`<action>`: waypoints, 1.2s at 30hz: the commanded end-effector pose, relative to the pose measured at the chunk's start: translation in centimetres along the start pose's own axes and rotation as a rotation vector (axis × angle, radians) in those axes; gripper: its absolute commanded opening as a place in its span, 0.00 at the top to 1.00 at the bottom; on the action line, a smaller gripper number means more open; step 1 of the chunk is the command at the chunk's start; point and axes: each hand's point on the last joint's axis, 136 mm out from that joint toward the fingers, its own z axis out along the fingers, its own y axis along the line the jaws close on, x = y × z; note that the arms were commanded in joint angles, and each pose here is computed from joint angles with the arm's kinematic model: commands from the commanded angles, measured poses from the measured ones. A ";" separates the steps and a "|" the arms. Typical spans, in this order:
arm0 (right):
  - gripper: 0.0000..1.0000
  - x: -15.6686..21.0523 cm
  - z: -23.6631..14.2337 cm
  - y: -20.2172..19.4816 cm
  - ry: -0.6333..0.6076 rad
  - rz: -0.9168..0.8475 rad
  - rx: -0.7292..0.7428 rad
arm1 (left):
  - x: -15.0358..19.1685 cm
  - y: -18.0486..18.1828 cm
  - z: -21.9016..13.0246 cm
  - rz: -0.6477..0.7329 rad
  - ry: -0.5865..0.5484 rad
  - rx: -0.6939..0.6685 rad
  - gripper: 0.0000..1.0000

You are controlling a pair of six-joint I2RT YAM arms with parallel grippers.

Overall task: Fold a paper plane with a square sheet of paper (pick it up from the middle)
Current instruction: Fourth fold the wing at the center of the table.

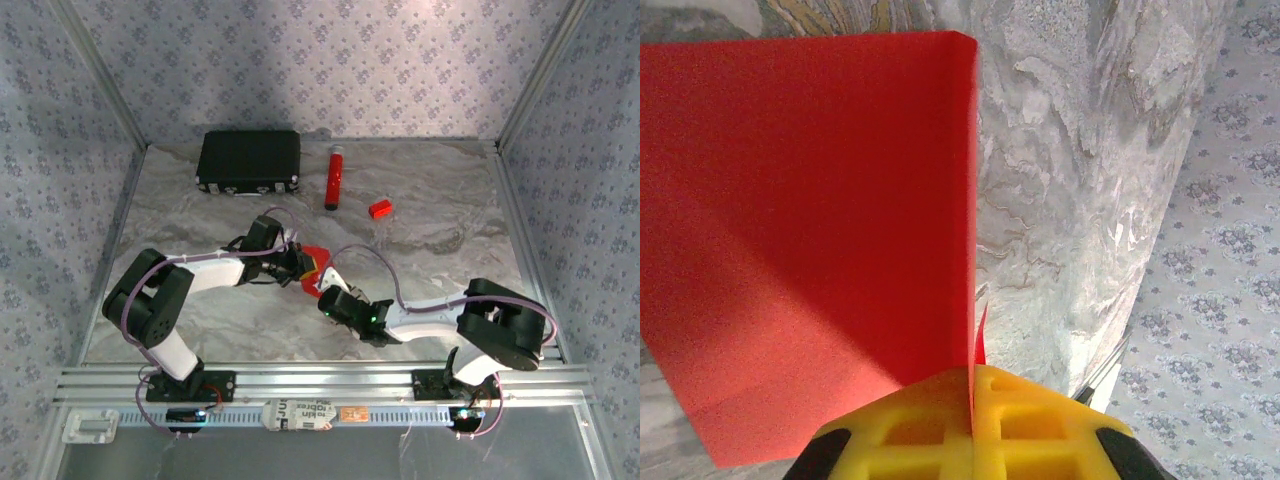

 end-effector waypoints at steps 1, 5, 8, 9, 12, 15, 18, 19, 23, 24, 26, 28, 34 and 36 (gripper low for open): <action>0.72 0.6 0.4 -0.3 0.013 0.018 0.013 | -0.1 -1.6 -0.4 0.026 0.008 0.030 0.97; 0.74 0.7 0.4 -0.4 0.011 0.021 0.010 | -0.2 -1.7 -0.4 0.029 0.006 0.028 0.97; 0.75 0.8 0.5 -0.5 0.014 0.022 0.011 | -0.2 -1.7 -0.4 0.028 0.007 0.028 0.97; 0.75 0.9 0.5 -0.5 0.015 0.019 0.012 | -0.2 -1.7 -0.4 0.028 0.007 0.027 0.97; 0.75 0.9 0.5 -0.6 0.016 0.019 0.013 | -0.2 -1.6 -0.4 0.028 0.008 0.022 0.97; 0.76 1.0 0.5 -0.4 0.016 0.019 0.006 | -0.2 -1.7 -0.4 0.028 0.009 0.023 0.97; 0.78 1.0 0.5 -0.5 0.014 0.023 0.005 | -0.2 -1.7 -0.3 0.028 0.009 0.022 0.97; 0.79 0.9 0.5 -0.5 0.012 0.025 0.003 | -0.2 -1.6 -0.3 0.029 0.009 0.021 0.97; 0.81 0.9 0.4 -0.5 0.009 0.030 0.000 | -0.3 -1.5 -0.3 0.025 0.008 0.019 0.97; 0.81 0.9 0.4 -0.4 0.009 0.030 -0.001 | -0.3 -1.5 -0.3 0.025 0.009 0.019 0.97; 0.82 0.8 0.4 -0.3 0.008 0.031 -0.006 | -0.2 -1.3 -0.2 0.021 0.010 0.016 0.97; 0.85 0.8 0.4 -0.3 0.006 0.035 -0.007 | -0.2 -1.3 -0.2 0.022 0.010 0.016 0.97; 0.91 1.0 0.6 0.0 0.012 0.045 -0.022 | -0.2 -1.3 -0.5 0.022 0.001 0.016 0.82; 0.92 1.0 0.7 0.2 0.015 0.056 -0.036 | -0.1 -1.3 -0.8 0.022 -0.007 0.014 0.71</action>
